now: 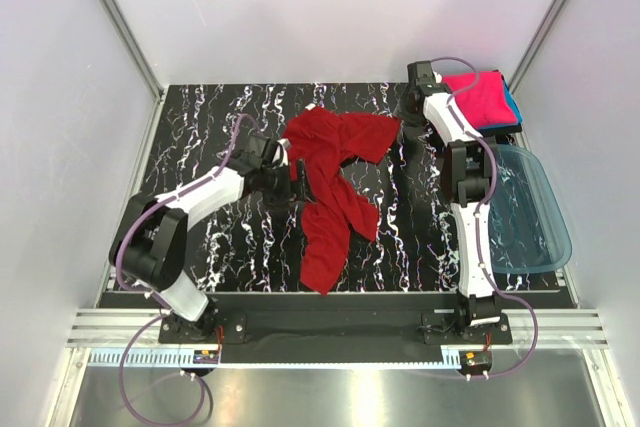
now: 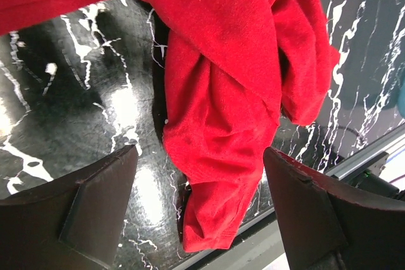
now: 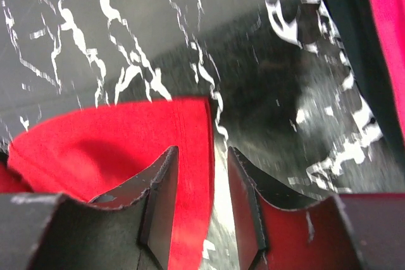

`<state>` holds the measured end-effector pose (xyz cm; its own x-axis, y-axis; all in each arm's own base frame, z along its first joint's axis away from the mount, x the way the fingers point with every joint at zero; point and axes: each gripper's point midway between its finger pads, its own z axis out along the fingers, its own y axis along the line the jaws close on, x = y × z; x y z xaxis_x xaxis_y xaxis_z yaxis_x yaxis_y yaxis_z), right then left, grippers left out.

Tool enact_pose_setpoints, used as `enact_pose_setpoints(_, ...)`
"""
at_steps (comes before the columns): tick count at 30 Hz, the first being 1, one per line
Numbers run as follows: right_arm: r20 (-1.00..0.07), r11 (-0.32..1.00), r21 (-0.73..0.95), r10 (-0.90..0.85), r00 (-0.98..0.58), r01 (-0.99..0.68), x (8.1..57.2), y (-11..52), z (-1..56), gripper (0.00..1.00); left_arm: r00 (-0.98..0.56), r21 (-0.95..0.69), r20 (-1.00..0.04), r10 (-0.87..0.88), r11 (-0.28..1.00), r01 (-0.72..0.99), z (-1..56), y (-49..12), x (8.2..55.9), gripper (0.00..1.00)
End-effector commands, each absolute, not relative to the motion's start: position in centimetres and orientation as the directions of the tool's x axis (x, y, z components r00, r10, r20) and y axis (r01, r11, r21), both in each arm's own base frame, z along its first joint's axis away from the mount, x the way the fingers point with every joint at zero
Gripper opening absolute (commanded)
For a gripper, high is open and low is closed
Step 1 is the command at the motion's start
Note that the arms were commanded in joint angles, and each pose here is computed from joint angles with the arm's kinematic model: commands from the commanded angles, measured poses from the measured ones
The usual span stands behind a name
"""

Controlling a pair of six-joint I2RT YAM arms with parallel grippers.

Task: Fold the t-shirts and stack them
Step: Flatten the tshirt out

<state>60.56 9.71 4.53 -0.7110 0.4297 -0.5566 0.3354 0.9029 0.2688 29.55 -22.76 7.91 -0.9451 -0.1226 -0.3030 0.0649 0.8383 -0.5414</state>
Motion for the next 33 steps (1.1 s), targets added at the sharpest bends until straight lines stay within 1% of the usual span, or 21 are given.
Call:
enact_pose_setpoints(1,-0.613,0.894,0.273,0.446,-0.652,0.355,62.6,9.5,6.3,0.44,-0.941,-0.565,-0.322,-0.104,0.819,0.103,8.0,-24.0,30.0,0.87)
enact_pose_setpoints(6,-0.613,0.899,0.264,0.436,-0.659,0.349,63.9,9.7,4.6,0.44,-0.946,-0.548,-0.31,-0.091,0.831,0.1,7.0,-24.0,30.1,0.87)
enact_pose_setpoints(10,-0.585,0.893,0.239,0.446,-0.677,0.381,62.8,9.3,3.8,0.43,-0.949,-0.55,-0.303,-0.085,0.829,0.102,6.6,-24.4,30.1,0.87)
enact_pose_setpoints(19,-0.539,0.907,0.252,0.421,-0.73,0.337,62.1,10.4,2.1,0.43,-0.948,-0.563,-0.305,-0.085,0.819,0.108,7.1,-25.2,30.1,0.86)
enact_pose_setpoints(22,-0.526,0.915,0.245,0.402,-0.749,0.32,61.9,10.6,1.2,0.4,-0.95,-0.568,-0.302,-0.081,0.815,0.111,7.0,-25.5,30.0,0.86)
enact_pose_setpoints(23,-0.518,0.919,0.238,0.394,-0.759,0.315,61.7,10.6,0.6,0.35,-0.951,-0.571,-0.3,-0.08,0.813,0.112,7.0,-25.6,30.0,0.86)
enact_pose_setpoints(25,-0.506,0.922,0.237,0.387,-0.77,0.308,61.6,10.7,0.0,0.3,-0.952,-0.576,-0.297,-0.074,0.809,0.117,7.0,-25.9,29.8,0.85)
enact_pose_setpoints(26,-0.499,0.922,0.232,0.387,-0.776,0.31,61.4,10.8,-0.2,0.22,-0.952,-0.576,-0.298,-0.074,0.809,0.117,6.8,-26.0,29.8,0.85)
enact_pose_setpoints(28,-0.491,0.921,0.225,0.39,-0.779,0.319,61.1,10.6,-0.7,0.12,-0.954,-0.57,-0.291,-0.07,0.814,0.114,6.4,-26.1,29.7,0.84)
enact_pose_setpoints(29,-0.491,0.921,0.224,0.388,-0.78,0.318,61.1,10.6,-0.6,0.0,-0.953,-0.566,-0.293,-0.072,0.817,0.113,6.2,-26.1,29.8,0.83)
enact_pose_setpoints(30,-0.487,0.922,0.219,0.386,-0.783,0.319,60.9,10.5,-0.6,0.0,-0.953,-0.558,-0.293,-0.076,0.823,0.106,5.9,-26.0,30.0,0.81)
enact_pose_setpoints(31,-0.502,0.923,0.231,0.384,-0.775,0.308,61.1,10.7,0.9,0.0,-0.955,-0.553,-0.288,-0.074,0.827,0.103,5.6,-26.1,30.2,0.77)
enact_pose_setpoints(32,-0.508,0.925,0.233,0.379,-0.774,0.3,61.0,10.6,1.6,0.0,-0.957,-0.546,-0.281,-0.073,0.832,0.097,5.3,-26.0,30.2,0.59)
enact_pose_setpoints(33,-0.515,0.927,0.227,0.373,-0.771,0.297,60.9,10.3,2.4,0.0,-0.957,-0.538,-0.281,-0.073,0.838,0.094,5.2,-25.9,30.4,0.48)
